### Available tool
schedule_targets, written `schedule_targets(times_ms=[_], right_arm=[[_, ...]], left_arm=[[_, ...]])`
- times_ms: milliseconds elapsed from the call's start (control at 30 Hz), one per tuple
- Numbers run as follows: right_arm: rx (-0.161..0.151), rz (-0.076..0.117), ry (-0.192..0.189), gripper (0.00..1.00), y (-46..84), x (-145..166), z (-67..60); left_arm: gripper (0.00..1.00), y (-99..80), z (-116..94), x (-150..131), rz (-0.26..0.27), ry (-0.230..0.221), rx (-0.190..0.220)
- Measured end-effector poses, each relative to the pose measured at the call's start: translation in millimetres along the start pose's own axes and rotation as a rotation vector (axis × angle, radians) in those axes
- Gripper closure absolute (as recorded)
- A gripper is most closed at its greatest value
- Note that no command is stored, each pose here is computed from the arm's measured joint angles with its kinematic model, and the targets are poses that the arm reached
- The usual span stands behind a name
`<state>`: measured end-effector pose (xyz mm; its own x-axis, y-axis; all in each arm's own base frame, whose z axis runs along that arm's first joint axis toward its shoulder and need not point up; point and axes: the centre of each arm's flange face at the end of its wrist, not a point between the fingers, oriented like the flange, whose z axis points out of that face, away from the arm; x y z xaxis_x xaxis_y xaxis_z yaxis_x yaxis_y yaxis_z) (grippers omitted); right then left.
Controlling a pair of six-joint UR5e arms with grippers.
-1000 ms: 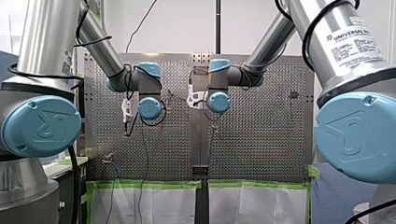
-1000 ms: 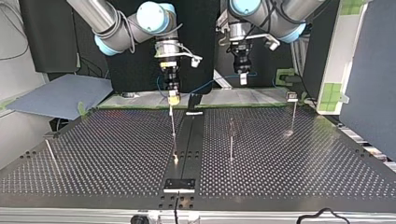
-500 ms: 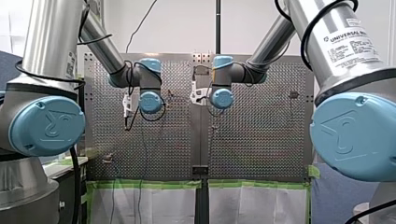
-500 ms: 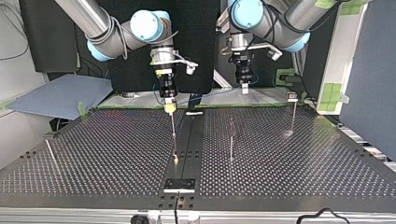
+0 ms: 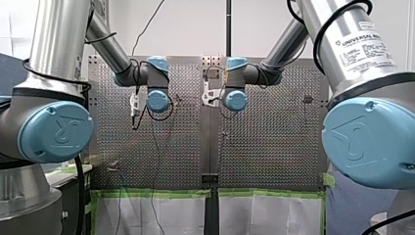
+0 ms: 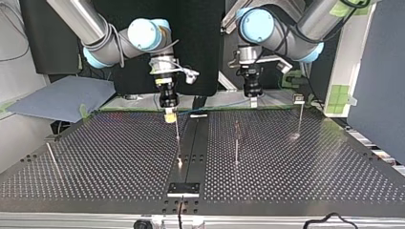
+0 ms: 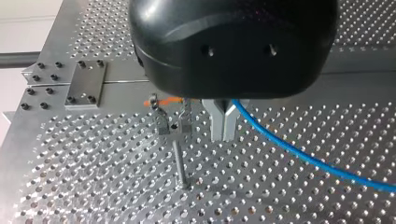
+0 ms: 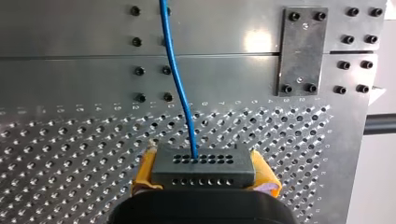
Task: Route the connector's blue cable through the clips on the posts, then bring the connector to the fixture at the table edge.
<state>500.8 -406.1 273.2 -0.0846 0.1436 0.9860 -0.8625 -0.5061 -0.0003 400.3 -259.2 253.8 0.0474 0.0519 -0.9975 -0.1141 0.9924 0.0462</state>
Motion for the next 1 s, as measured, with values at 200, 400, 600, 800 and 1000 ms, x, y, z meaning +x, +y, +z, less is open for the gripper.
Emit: schedule_targets(times_ms=[200, 400, 600, 800, 1000], right_arm=[[0.002, 0.004, 0.011, 1.00, 4.3, 2, 7.1], [0.002, 0.007, 0.007, 1.00, 8.0, -3, 12.9], [0.009, 0.008, -0.002, 1.00, 6.0, -12, 20.7], [0.013, 0.015, 0.007, 1.00, 5.2, -11, 26.5], [0.014, 0.021, 0.006, 1.00, 4.3, -15, 32.9]], left_arm=[[1.00, 4.6, 14, -7, 0.005, -0.009, -0.003], [1.00, 7.1, 26, -14, 0.013, -0.016, 0.008], [1.00, 9.1, 36, -12, 0.020, -0.011, 0.014], [1.00, 9.0, 48, -2, 0.027, 0.003, 0.021], [1.00, 8.7, 62, -6, 0.022, -0.009, 0.022]])
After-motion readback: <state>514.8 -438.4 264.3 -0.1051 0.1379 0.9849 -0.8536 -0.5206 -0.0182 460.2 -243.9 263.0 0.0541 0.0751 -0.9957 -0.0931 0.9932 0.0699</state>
